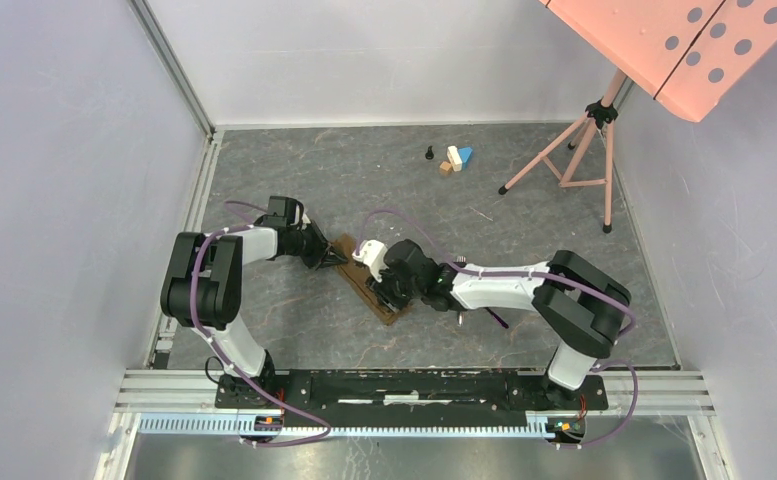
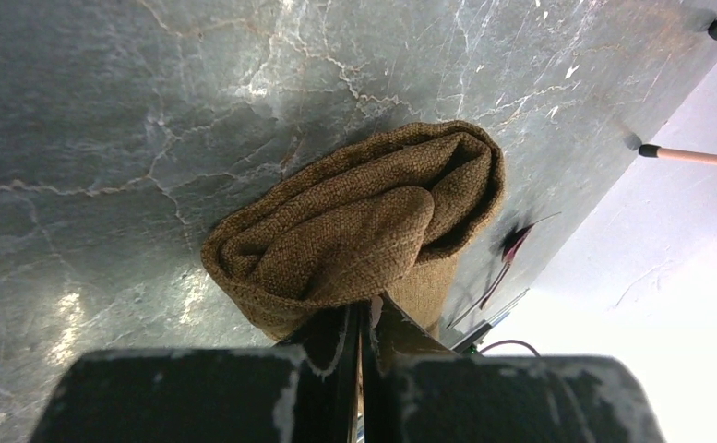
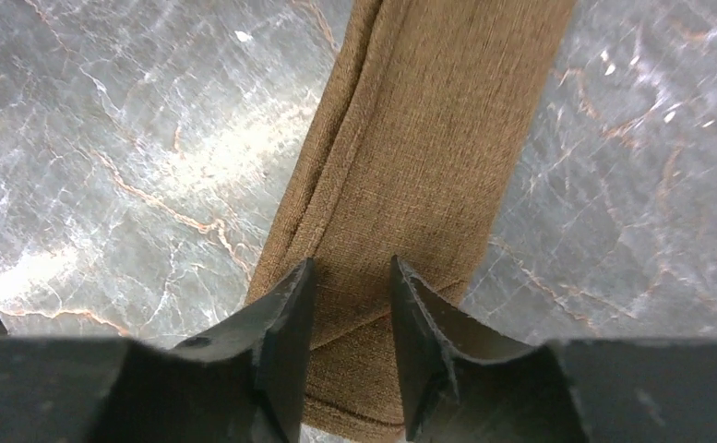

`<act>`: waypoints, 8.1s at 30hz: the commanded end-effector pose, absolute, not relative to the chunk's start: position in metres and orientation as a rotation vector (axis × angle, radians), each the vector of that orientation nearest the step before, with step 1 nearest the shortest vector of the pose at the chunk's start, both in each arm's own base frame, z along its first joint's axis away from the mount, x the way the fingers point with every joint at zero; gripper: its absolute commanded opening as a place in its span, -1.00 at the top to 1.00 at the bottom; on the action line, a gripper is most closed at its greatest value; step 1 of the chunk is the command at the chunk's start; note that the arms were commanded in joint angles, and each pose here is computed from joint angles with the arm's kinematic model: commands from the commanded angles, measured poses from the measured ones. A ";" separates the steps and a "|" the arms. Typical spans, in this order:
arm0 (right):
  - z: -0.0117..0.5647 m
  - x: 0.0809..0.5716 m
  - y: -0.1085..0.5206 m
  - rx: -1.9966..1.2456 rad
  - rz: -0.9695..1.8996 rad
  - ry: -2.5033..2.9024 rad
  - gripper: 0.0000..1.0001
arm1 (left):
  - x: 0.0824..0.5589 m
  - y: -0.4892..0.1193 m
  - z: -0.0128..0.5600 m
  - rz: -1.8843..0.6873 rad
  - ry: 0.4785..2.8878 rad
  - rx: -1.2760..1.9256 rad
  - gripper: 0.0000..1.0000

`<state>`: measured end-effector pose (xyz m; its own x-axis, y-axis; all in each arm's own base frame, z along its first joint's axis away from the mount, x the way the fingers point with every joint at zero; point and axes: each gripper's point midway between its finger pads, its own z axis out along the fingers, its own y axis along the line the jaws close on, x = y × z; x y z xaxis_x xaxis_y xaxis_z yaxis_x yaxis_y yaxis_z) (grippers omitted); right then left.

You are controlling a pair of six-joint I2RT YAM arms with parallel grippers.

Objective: Fold the napkin into a case and place the utensils inside
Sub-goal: Smooth out the smaller rectangle-folded napkin at the center of the board, then pick up the smaller rectangle-folded napkin from the center of the board, then turn over the smaller rectangle-folded napkin at the center of the board, then rotate the smaller rectangle-folded napkin at the center of the board, then smooth out the smaller rectangle-folded napkin at the center of the board.

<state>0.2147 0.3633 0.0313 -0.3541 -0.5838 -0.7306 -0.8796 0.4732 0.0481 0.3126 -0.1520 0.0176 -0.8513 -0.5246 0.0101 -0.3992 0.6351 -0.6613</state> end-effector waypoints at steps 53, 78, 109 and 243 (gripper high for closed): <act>0.082 0.209 0.463 -0.969 0.795 1.932 1.00 | 0.319 -0.050 0.176 -0.667 2.382 -0.535 0.06; 0.059 0.185 0.423 -0.337 1.886 2.140 0.95 | 0.307 -0.049 0.192 -0.642 2.342 -0.497 0.07; 0.050 0.110 0.378 -1.343 1.157 2.110 0.55 | 0.301 -0.114 0.037 -0.825 2.752 -0.562 0.54; 0.059 0.468 0.244 -0.206 1.096 2.068 -0.20 | 0.426 -0.228 0.029 -1.011 2.484 -0.526 0.13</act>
